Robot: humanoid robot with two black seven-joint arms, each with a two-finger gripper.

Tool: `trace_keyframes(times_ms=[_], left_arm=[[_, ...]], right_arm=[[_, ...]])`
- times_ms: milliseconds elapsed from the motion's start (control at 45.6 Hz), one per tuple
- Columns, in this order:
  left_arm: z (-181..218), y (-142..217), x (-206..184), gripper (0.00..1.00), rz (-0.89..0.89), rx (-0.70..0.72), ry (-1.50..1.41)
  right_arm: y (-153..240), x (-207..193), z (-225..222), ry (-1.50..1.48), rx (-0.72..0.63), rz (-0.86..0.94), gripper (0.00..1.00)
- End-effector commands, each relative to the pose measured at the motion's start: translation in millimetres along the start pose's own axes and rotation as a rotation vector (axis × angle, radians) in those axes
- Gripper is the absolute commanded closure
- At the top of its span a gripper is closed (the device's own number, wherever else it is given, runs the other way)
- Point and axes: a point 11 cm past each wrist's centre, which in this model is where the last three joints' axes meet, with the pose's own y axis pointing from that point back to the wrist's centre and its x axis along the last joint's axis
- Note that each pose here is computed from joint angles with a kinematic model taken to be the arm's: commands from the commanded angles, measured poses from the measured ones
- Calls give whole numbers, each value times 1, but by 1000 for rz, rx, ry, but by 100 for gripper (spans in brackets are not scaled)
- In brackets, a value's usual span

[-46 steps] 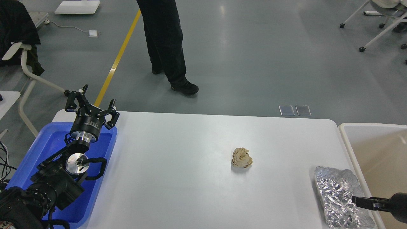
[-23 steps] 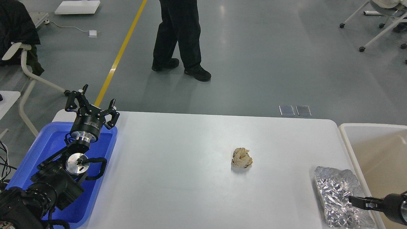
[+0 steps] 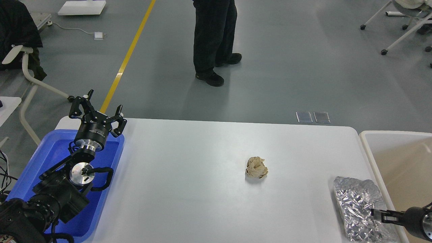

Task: Tidy desktop
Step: 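Close the right gripper on the edge of the silver foil package, then lift the foil package with the right gripper toward the white bin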

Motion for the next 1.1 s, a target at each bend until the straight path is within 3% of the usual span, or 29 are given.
trace_keyframes(times_ms=[0, 110, 351, 702, 1075], left_arm=[[-1, 0, 0, 0, 1, 1, 1], [0, 0, 0, 0, 0, 1, 0], [0, 0, 0, 0, 0, -1, 0], [0, 0, 0, 0, 0, -1, 0], [-1, 0, 0, 0, 1, 1, 1]], right_arm=[[-3, 1, 0, 0, -4, 6, 70], [-4, 3, -1, -4, -3, 13, 71], [-4, 3, -1, -7, -1, 16, 100], [-5, 8, -6, -20, 18, 24, 100], [57, 63, -32, -125, 203, 141, 100]])
